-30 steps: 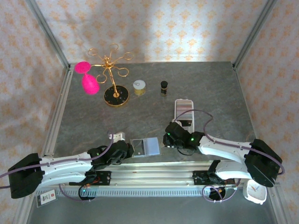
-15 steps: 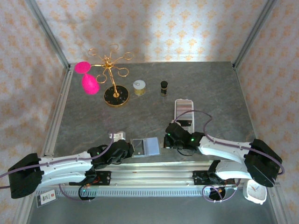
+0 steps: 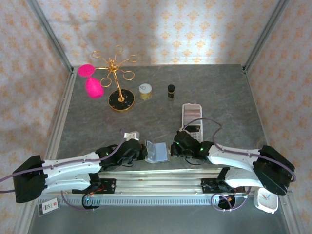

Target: Put the credit cards into the card holder

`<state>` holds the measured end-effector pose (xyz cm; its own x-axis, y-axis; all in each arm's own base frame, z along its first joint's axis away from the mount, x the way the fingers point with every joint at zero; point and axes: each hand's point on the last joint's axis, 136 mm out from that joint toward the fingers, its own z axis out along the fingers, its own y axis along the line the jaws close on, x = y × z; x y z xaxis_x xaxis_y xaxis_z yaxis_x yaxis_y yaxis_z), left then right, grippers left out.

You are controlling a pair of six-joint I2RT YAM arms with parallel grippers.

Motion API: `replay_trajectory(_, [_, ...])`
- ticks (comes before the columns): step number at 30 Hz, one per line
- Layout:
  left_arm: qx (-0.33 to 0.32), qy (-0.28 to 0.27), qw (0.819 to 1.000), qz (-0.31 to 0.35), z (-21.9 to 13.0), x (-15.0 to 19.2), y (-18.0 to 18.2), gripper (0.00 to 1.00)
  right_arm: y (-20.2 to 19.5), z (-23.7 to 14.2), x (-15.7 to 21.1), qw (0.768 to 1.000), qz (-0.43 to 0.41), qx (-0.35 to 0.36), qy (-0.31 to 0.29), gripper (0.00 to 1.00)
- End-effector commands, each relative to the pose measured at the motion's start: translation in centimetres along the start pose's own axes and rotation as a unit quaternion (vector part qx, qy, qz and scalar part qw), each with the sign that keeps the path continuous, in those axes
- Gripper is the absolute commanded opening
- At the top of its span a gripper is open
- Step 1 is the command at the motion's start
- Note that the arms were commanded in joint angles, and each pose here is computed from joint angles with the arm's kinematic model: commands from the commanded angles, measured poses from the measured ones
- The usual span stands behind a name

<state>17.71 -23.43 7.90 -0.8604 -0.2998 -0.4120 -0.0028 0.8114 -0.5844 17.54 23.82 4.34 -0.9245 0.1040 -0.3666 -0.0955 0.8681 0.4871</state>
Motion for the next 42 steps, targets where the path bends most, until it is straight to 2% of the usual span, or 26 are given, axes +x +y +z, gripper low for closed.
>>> replay_trajectory(1, [0.007, 0.021, 0.999, 0.03, 0.3, 0.3, -2.2, 0.08, -0.2, 0.2, 0.7, 1.0, 0.0, -0.003, 0.004, 0.0])
replay_trajectory(8, [0.023, 0.054, 0.997, 0.055, 3.1, 2.0, -5.4, 0.13, 0.0, -0.3, 0.3, 1.0, 0.005, -0.015, -0.013, 0.0])
replay_trajectory(14, [0.021, 0.075, 0.995, 0.056, 6.1, 3.7, -5.6, 0.24, -0.4, -1.6, -0.1, 0.999, 0.023, -0.028, -0.039, 0.0])
replay_trajectory(18, [0.023, 0.083, 0.995, 0.05, 7.3, 4.3, -5.4, 0.25, -0.4, -2.1, -0.1, 0.998, 0.027, -0.037, -0.043, 0.0])
replay_trajectory(21, [0.023, 0.068, 0.996, 0.043, 6.9, 3.7, -5.4, 0.2, -0.2, -2.1, 0.0, 0.998, 0.027, -0.04, -0.041, 0.0])
replay_trajectory(26, [0.021, 0.021, 0.999, 0.022, 4.3, 2.0, -3.9, 0.15, 0.2, -2.2, -0.2, 0.998, 0.027, -0.046, -0.043, 0.0])
replay_trajectory(31, [-0.005, 0.023, 1.0, -0.005, 3.3, 2.8, -0.6, 0.0, 0.3, -2.3, -0.5, 0.998, 0.024, -0.043, -0.048, 0.0])
replay_trajectory(35, [-0.024, 0.029, 0.999, -0.007, 3.0, 3.4, 0.8, 0.0, 0.5, -2.4, -0.7, 0.997, 0.025, -0.045, -0.049, 0.0])
replay_trajectory(42, [0.017, 0.011, 1.0, -0.022, 2.2, 2.7, -0.3, 0.0, 1.2, -2.5, -0.8, 0.997, 0.024, -0.055, -0.046, 0.0])
